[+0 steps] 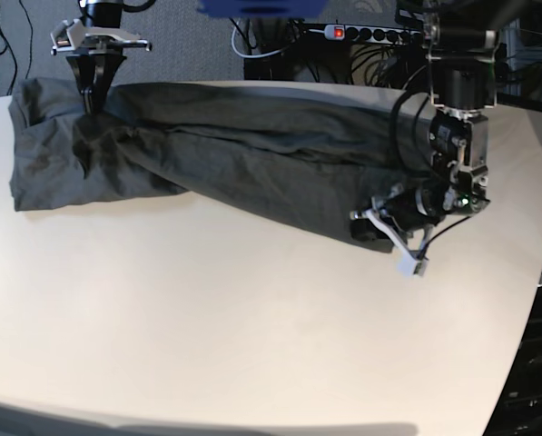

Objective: Fold the T-shirt properly
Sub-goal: 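Lower the folded edges onto the shirt with both grippers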

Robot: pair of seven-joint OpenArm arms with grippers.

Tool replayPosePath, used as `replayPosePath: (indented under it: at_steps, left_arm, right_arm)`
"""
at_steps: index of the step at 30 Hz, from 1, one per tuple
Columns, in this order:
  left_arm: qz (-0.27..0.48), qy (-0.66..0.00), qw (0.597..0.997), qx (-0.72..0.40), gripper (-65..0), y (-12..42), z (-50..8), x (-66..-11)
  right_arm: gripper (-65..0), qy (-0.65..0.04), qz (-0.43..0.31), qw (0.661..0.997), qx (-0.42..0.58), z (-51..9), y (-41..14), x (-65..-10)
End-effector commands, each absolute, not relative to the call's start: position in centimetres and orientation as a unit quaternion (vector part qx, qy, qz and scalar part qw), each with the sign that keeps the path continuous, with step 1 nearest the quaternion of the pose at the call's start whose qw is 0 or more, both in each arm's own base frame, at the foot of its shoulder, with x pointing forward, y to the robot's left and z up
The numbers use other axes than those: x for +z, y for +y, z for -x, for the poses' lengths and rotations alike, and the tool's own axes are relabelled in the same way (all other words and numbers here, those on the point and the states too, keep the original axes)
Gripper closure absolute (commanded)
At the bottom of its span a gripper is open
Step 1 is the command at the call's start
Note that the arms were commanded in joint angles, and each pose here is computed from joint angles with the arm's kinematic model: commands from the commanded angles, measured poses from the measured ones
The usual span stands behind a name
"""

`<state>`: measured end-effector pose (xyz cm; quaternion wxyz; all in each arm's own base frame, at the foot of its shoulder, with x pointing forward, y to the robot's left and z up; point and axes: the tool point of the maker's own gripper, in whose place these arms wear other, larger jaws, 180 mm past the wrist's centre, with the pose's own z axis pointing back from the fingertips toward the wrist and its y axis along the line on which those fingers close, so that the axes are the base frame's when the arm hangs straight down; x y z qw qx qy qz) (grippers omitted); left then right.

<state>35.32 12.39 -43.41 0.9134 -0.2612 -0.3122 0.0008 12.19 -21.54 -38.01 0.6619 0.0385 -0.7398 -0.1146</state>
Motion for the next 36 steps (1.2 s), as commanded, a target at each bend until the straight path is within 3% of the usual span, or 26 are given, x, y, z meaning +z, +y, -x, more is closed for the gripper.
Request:
replayPosePath:
  at_steps: [1, 16, 36]
  left_arm:
    - [0.231, -0.309, 0.923, -0.002, -3.7, 14.3, -35.6, -43.6]
    - [0.17, -0.24, 0.956, 0.004, -3.6, 19.6, -28.6, -48.4]
    - [0.14, -0.255, 0.956, 0.027, -3.6, 25.2, -24.9, -47.1]
  right_arm:
    - [-0.7, -0.752, -0.034, 0.647, -0.117, -11.8, -22.1, -37.1]
    - [-0.7, -0.754, -0.034, 0.646, -0.117, -12.0, -22.1, -37.1]
    - [-0.7, -0.754, -0.036, 0.646, -0.115, -12.1, -22.0, -37.1]
